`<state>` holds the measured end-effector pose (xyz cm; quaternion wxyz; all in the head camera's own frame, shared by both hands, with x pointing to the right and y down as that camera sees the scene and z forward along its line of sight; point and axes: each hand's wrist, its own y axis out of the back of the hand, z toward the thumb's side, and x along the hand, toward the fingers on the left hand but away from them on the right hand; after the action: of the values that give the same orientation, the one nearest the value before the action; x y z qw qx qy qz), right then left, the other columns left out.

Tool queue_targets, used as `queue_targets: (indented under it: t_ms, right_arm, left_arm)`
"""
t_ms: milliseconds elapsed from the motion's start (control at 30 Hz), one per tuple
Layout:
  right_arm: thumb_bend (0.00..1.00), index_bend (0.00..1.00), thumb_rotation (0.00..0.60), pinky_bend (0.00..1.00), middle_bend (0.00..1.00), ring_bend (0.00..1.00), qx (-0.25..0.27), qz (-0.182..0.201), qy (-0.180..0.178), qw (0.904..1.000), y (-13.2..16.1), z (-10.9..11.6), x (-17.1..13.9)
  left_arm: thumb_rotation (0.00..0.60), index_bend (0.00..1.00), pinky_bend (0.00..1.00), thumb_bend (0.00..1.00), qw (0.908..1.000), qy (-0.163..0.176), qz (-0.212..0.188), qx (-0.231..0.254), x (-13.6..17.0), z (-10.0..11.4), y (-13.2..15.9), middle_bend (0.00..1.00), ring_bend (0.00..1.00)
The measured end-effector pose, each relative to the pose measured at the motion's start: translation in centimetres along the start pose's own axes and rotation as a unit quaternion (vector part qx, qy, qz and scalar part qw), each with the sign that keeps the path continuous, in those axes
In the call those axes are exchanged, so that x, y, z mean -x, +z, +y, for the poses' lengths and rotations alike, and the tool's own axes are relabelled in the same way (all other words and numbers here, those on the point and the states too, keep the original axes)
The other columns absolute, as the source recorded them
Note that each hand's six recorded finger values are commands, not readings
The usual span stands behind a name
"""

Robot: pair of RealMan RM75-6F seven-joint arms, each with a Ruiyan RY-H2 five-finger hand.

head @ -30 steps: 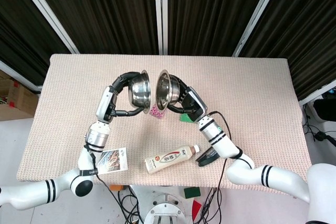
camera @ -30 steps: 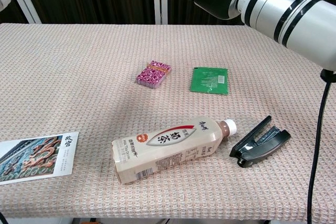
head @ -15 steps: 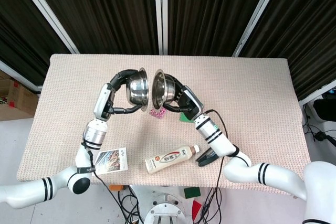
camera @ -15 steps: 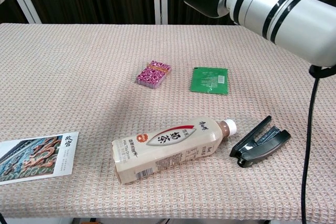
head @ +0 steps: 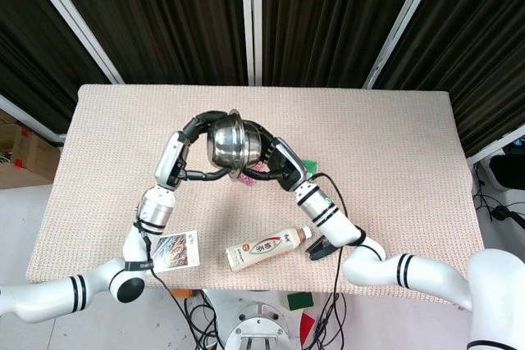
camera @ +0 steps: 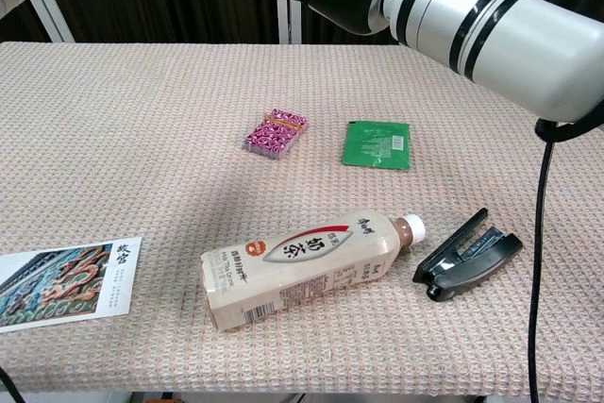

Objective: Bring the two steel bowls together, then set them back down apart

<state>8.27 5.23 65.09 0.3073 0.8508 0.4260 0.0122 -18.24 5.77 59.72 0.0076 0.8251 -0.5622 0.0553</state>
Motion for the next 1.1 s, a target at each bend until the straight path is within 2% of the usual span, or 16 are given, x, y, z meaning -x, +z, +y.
queue_targets:
  t_ms: [167,400,533,633,700,867,967,1033,1067,1100]
  right_arm:
    - [0.39,0.67,0.6,0.43,0.51,0.45,0.012,0.015,-0.026,0.9995,1.0,1.9,-0.7]
    - [0.39,0.67,0.6,0.43,0.51,0.45,0.004,0.002,0.009,0.9999,0.2,-0.6,0.3]
    - [0.39,0.67,0.6,0.43,0.51,0.45,0.003,-0.001,0.013,0.9999,0.0,-1.0,0.4]
    - [0.39,0.67,0.6,0.43,0.51,0.45,-0.001,0.005,-0.004,1.0,0.3,0.4,-0.3]
    - [0.39,0.67,0.6,0.43,0.51,0.45,-0.012,0.01,-0.022,0.9996,0.9,2.1,-1.1]
    - [0.39,0.67,0.6,0.45,0.51,0.47,-0.085,0.006,-0.065,0.9943,2.2,6.5,-3.7]
    - [0.39,0.67,0.6,0.46,0.51,0.48,-0.163,-0.009,-0.084,0.9831,2.5,8.5,-5.4]
    - [0.39,0.67,0.6,0.46,0.51,0.49,-0.233,-0.025,-0.096,0.9674,2.8,9.8,-6.7]
    - [0.39,0.67,0.6,0.46,0.52,0.49,-0.266,-0.033,-0.102,0.9579,3.0,10.3,-7.3]
    - [0.39,0.67,0.6,0.46,0.52,0.49,-0.314,-0.043,-0.109,0.9423,3.2,11.0,-8.0]
  left_arm:
    - [0.6,0.52,0.64,0.19,0.9998,0.019,0.001,0.003,0.4,1.6,0.0,0.56,0.5]
    - [0.6,0.52,0.64,0.19,0.9999,-0.016,0.004,-0.001,-0.2,-0.9,-0.2,0.56,0.5]
    - [0.6,0.52,0.64,0.19,0.9999,-0.013,0.005,-0.006,-0.4,-1.1,-0.4,0.56,0.5]
    - [0.6,0.52,0.64,0.19,0.9999,0.003,0.007,-0.01,-0.1,0.1,-0.5,0.56,0.5]
    - [0.6,0.52,0.64,0.19,0.9996,0.02,0.01,-0.019,0.4,1.7,-0.6,0.56,0.5]
    - [0.6,0.53,0.65,0.2,0.9942,0.069,0.041,-0.072,2.2,7.0,-1.5,0.56,0.51]
    - [0.6,0.54,0.65,0.2,0.9844,0.079,0.075,-0.139,3.1,9.6,-2.2,0.57,0.51]
    - [0.6,0.54,0.65,0.2,0.9732,0.076,0.099,-0.193,3.8,11.0,-2.7,0.57,0.51]
    - [0.6,0.54,0.66,0.2,0.9629,0.072,0.117,-0.233,4.2,11.9,-3.1,0.57,0.51]
    - [0.6,0.54,0.66,0.2,0.9534,0.067,0.131,-0.264,4.6,12.5,-3.3,0.57,0.51]
